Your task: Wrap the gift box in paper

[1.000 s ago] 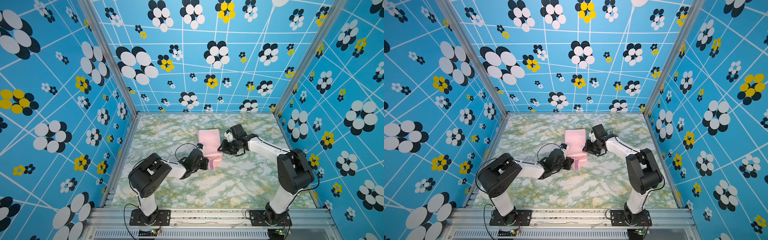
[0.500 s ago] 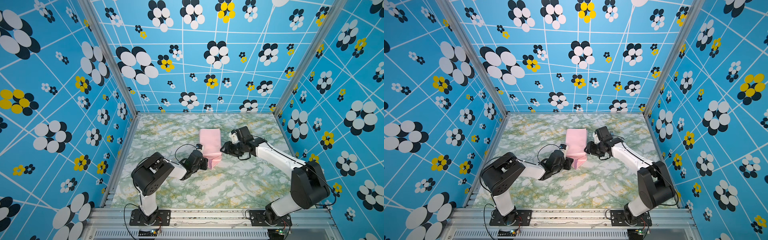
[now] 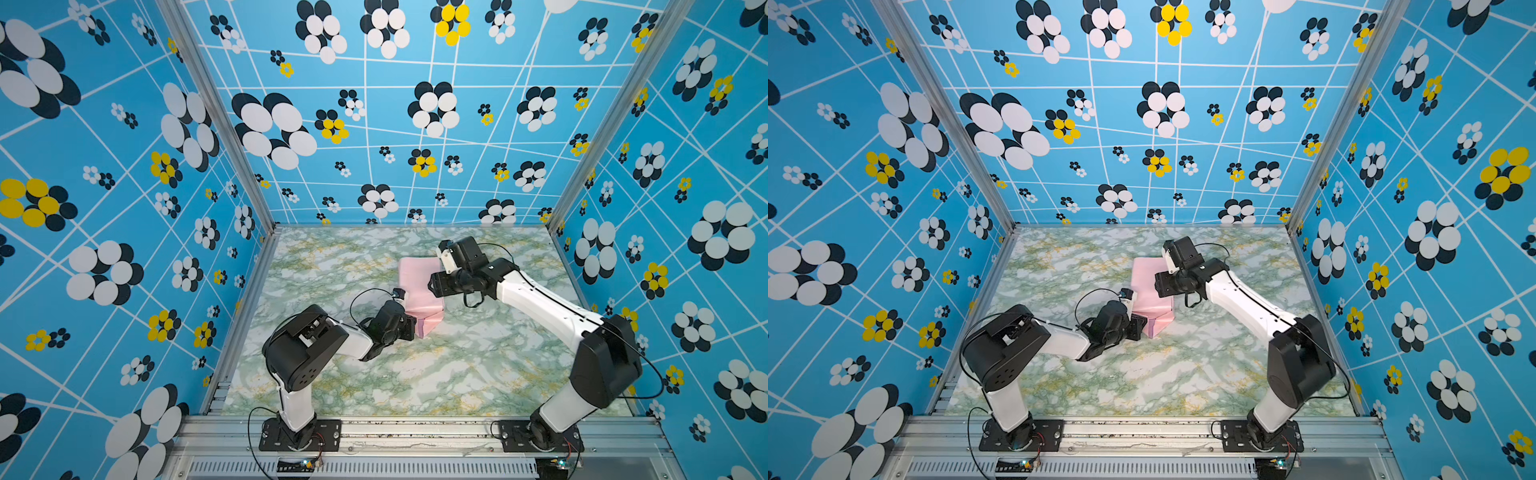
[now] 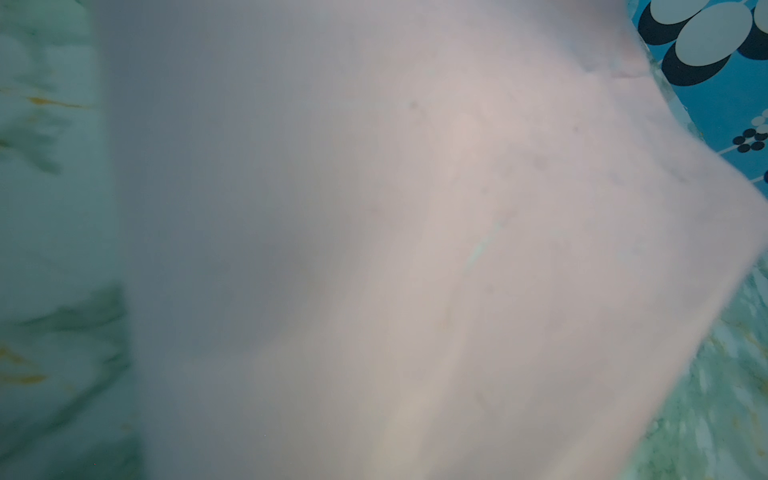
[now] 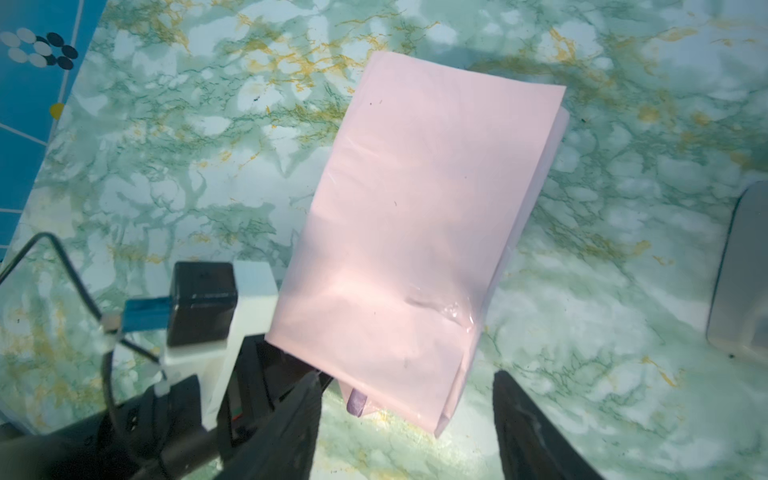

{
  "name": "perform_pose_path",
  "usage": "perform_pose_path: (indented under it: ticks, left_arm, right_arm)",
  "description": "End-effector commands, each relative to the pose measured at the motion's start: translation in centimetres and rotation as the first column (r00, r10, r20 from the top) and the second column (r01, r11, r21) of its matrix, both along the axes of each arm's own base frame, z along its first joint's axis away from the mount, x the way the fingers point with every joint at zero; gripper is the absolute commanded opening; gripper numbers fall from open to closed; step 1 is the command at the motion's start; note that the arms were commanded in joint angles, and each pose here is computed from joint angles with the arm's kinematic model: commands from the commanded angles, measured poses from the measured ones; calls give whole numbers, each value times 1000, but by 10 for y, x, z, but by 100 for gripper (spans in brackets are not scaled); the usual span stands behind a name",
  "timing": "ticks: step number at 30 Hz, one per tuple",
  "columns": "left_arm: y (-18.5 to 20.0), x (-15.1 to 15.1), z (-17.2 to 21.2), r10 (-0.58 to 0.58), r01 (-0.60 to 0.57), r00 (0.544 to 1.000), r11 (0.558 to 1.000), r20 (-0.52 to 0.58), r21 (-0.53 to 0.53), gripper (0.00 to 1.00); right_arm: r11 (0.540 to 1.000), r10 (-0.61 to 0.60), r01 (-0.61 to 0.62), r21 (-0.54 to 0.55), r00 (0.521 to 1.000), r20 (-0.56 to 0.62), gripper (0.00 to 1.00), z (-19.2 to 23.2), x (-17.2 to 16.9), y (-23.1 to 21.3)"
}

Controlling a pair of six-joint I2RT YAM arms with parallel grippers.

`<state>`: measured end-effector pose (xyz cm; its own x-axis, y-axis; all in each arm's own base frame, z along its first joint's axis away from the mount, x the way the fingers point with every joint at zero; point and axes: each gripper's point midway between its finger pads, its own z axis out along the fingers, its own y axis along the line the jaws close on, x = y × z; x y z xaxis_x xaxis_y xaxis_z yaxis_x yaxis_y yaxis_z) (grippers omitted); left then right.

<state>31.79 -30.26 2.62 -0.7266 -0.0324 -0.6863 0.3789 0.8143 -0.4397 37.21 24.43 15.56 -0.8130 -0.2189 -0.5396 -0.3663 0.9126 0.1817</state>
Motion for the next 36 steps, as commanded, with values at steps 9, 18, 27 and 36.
perform_pose_path:
  ticks: [9, 18, 27, 36]
  left_arm:
    - [22, -6, -8, 31, -30, 999, 998, -9, 61, 25]
    - [37, -5, -17, 81, -78, 996, 995, -46, 61, 27]
    - [61, 0, -23, 157, -155, 982, 988, -105, 29, 28]
    - [27, 2, -24, 56, -59, 990, 998, -128, -23, 28]
  right_arm:
    - [982, -102, 56, -180, 960, -260, 68, -70, -17, -18]
    - [980, -120, 59, -192, 938, -324, 67, -92, -29, -23]
    - [982, -118, 61, -177, 935, -334, 66, -95, -35, -25]
    - [991, -95, 55, -126, 936, -338, 66, -92, -37, -18]
